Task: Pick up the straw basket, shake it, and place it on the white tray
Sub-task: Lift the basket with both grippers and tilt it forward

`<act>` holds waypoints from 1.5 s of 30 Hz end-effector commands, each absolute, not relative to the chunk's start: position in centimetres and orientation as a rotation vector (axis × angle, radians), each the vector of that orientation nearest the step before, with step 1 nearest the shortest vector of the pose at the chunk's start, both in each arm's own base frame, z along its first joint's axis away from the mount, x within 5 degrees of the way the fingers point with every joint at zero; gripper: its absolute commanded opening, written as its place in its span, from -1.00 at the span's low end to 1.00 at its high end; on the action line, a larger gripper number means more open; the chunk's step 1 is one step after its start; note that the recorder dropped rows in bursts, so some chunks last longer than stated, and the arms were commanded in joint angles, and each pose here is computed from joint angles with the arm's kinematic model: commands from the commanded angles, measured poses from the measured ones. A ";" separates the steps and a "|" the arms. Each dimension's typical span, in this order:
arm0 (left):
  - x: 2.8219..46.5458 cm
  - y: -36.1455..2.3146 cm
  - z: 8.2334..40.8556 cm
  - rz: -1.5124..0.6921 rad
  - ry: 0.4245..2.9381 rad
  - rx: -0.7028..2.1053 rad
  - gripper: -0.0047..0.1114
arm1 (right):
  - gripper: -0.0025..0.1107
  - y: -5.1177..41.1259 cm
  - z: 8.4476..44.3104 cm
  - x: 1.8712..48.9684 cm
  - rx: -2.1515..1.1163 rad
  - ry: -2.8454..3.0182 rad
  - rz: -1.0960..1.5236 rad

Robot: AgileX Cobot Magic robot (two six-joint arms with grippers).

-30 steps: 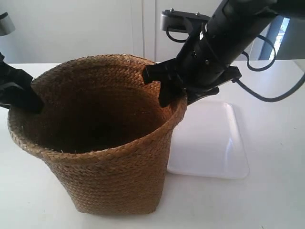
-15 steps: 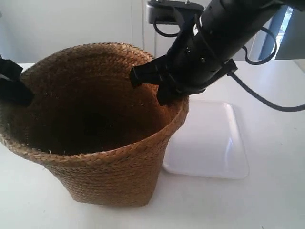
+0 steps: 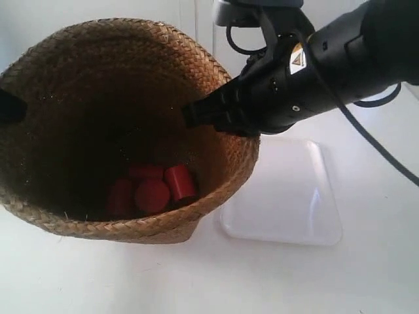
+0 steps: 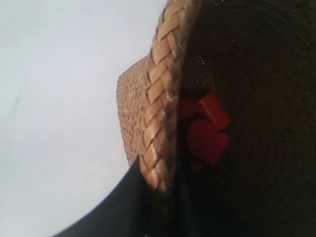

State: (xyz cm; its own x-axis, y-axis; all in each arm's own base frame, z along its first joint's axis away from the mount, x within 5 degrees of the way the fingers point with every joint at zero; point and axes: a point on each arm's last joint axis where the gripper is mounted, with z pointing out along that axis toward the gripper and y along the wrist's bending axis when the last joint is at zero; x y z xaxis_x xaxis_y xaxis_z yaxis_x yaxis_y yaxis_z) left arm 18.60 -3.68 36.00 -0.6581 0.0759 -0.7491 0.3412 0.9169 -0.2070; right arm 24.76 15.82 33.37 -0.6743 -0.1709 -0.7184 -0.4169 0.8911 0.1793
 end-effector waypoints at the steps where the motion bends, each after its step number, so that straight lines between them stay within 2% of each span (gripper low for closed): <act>1: 17.5 -3.7 36.1 -0.401 2.120 0.275 -0.92 | -0.96 15.5 33.8 24.4 -0.502 2.196 0.382; 11: 16.6 -4.0 36.8 -0.398 2.020 0.348 -0.92 | -0.96 14.3 34.0 22.5 -0.457 1.998 0.433; 16: 16.6 -4.4 37.0 -0.484 1.984 0.332 -0.92 | -0.96 13.6 33.9 21.4 -0.460 2.000 0.431; 22: 16.6 -5.2 35.3 -0.578 1.931 0.396 -0.92 | -0.96 12.9 33.3 20.4 -0.473 1.947 0.420; 31: 16.4 -5.5 34.8 -0.595 1.898 0.461 -0.92 | -0.96 12.8 33.3 20.3 -0.468 1.959 0.423; 41: 17.0 -5.0 35.3 -0.547 1.857 0.365 -0.92 | -0.96 13.1 32.9 20.7 -0.430 1.979 0.449; 45: 16.2 -5.4 35.5 -0.589 1.858 0.417 -0.92 | -0.96 13.0 32.1 20.5 -0.438 2.069 0.432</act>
